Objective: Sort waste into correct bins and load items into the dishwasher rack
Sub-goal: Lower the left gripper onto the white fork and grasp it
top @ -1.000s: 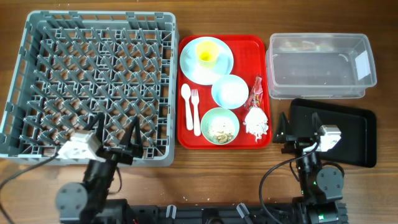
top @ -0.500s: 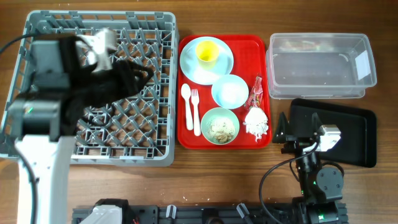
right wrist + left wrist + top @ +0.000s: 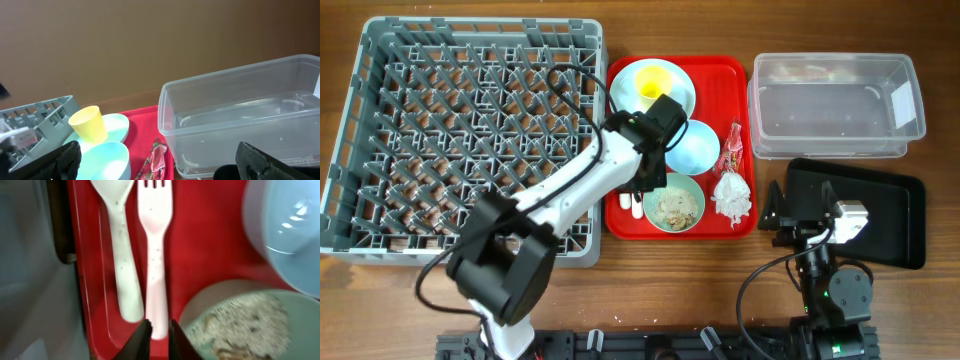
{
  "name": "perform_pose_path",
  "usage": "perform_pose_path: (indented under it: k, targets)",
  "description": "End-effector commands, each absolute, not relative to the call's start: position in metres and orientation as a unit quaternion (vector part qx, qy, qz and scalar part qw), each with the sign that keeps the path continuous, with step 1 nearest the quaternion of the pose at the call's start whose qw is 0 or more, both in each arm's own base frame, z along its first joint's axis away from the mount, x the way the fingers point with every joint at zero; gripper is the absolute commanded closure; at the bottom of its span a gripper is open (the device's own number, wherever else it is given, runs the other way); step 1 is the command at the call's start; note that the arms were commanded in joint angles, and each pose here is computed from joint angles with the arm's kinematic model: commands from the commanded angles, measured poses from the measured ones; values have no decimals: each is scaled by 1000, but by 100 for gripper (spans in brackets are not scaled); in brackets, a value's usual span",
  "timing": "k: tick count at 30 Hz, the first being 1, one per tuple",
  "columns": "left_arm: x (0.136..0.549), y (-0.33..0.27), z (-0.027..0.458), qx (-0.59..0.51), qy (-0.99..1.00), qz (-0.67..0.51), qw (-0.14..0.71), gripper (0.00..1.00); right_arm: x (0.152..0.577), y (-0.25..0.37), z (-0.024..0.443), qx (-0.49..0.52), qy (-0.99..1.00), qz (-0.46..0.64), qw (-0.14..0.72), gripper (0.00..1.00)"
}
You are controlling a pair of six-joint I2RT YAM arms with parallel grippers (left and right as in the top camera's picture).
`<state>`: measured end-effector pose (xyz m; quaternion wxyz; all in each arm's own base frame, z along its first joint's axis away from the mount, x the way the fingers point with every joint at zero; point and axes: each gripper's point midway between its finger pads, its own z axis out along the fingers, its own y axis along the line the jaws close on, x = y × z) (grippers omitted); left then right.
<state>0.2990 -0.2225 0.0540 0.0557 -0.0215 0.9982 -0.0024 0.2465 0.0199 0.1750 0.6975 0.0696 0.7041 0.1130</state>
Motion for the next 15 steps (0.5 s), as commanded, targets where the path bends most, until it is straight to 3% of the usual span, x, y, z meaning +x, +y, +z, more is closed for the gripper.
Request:
perform_pose_path:
  k: [1,6,10,15]
  targets:
    - [298,-219,40,-27,998,21,49,93,246,22,177,62,702,115,700,0]
    - [284,-226,10,-10,999,41,14,96,246,22,177,62,702,115,700,0]
    - [274,-267,11,82,994,-71,-23,96,246,22,177,62,702,115,700,0]
    - [292,-261,11,79,995,-50,16,91,246,22,177,62,702,115,700,0]
